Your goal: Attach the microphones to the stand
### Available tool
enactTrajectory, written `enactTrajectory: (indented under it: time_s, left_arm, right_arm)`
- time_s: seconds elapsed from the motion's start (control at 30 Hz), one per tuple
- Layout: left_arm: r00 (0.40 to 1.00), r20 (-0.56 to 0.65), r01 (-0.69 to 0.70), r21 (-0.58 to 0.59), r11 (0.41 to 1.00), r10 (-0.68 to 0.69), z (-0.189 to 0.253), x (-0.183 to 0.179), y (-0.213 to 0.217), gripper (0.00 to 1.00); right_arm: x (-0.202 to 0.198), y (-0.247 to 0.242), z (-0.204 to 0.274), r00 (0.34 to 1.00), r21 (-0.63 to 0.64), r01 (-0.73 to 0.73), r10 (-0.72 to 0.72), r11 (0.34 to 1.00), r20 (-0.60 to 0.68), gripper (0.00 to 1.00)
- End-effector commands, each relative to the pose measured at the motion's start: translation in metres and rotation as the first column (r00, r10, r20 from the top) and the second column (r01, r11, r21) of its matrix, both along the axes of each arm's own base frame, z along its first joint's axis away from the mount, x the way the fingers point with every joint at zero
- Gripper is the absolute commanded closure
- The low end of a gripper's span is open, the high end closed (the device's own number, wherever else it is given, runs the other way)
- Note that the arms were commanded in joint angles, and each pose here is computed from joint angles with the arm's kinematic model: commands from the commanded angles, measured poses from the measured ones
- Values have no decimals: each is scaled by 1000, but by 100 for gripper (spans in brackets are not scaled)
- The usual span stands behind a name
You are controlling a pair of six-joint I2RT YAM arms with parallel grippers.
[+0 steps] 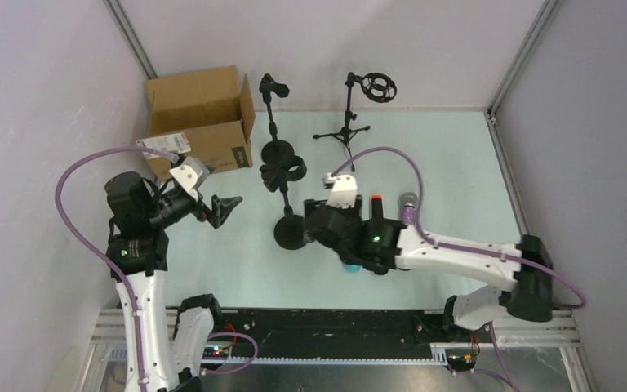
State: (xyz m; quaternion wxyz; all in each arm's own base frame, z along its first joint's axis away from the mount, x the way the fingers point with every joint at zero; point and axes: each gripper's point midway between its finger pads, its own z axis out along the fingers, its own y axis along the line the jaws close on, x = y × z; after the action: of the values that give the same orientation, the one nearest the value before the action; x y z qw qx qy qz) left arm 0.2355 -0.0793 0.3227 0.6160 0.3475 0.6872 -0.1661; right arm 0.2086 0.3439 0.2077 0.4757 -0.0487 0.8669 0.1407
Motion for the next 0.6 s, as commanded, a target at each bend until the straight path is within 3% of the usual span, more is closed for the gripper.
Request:
enactTrajectory:
  time_s: [0.0, 0.13, 0.3, 0.57]
  left_arm:
    - [987, 35, 158, -42, 987, -157, 15, -24, -29, 0]
    - [976, 31, 218, -19, 976, -217, 9, -31, -47, 0]
    - [976, 6, 219, -3, 976, -219, 12, -19, -54, 0]
    - [991, 57, 118, 44, 992, -120, 22, -11, -40, 0]
  right_arm:
    - [-4, -48, -5, 997, -18, 9, -10, 1000, -77, 16]
    - [3, -93, -11, 983, 25, 75, -70, 997, -171, 16]
    - [21, -139, -42, 939, -18, 188, -185, 982, -291, 15]
    - [35, -129, -77, 910, -40, 195, -196, 980, -365, 21]
